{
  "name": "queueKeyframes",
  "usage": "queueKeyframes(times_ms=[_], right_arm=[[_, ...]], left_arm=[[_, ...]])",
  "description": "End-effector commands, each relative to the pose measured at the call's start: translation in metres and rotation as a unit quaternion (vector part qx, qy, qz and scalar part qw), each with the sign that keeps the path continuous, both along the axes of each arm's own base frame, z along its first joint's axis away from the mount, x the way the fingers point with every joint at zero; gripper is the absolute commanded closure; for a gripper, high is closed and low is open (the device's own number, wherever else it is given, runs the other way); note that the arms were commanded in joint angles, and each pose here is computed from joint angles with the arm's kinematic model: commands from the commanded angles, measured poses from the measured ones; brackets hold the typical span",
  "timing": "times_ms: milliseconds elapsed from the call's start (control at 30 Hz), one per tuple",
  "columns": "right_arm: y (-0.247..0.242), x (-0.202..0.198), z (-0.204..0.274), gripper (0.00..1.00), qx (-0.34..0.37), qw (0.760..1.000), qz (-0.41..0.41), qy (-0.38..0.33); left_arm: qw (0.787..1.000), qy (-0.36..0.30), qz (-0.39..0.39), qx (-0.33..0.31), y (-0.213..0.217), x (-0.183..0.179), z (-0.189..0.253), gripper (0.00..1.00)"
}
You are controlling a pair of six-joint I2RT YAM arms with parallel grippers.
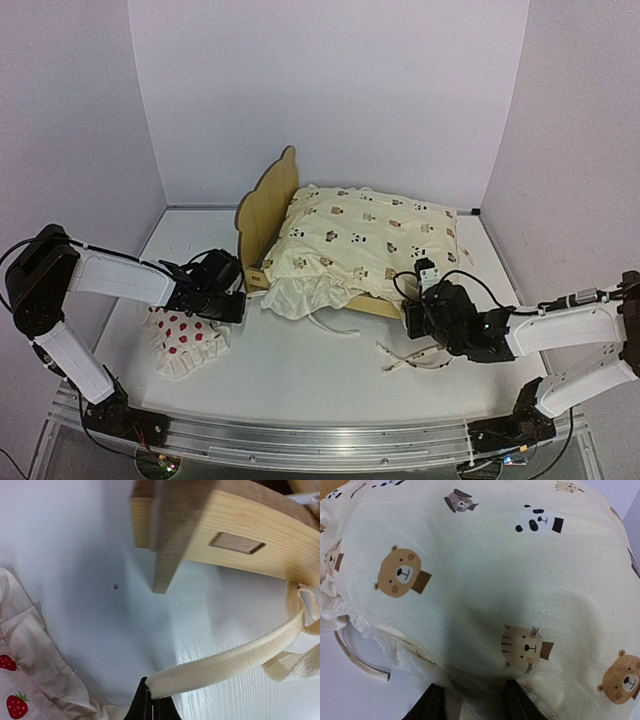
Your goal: Set up the pet bed
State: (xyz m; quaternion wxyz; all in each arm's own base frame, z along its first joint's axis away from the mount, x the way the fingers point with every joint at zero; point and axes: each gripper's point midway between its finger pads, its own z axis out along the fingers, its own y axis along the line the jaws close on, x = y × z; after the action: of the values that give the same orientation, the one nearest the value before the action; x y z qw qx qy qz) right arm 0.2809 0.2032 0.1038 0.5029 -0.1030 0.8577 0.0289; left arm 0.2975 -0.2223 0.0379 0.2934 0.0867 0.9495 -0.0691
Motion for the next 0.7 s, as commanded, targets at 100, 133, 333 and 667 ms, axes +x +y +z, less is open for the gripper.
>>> queueKeyframes(times_ms=[100,133,333,667], right_arm=[[-0.04,0.006,-0.006,0.6,-0.033,0.997,-0.069,0.005],[-0.043,0.006,-0.006,0.6,-0.034,0.997,-0.072,0.004],[-0.047,0.004,-0.006,0.6,-0.026,0.997,-0.075,0.007],[-0.003,-0.003,0.005,0.53,0.038,0.998,0.025,0.043]], left_arm=[[0.998,-0.014,0.052,-0.014,0.032,0.035,0.012,1.0],[0.998,-0.013,0.058,-0.016,0.036,0.036,0.012,1.0],[0.995,-0.02,0.094,-0.031,0.063,0.05,0.024,1.0],[0.995,-0.01,0.047,-0.084,0.041,0.045,0.034,0.53]])
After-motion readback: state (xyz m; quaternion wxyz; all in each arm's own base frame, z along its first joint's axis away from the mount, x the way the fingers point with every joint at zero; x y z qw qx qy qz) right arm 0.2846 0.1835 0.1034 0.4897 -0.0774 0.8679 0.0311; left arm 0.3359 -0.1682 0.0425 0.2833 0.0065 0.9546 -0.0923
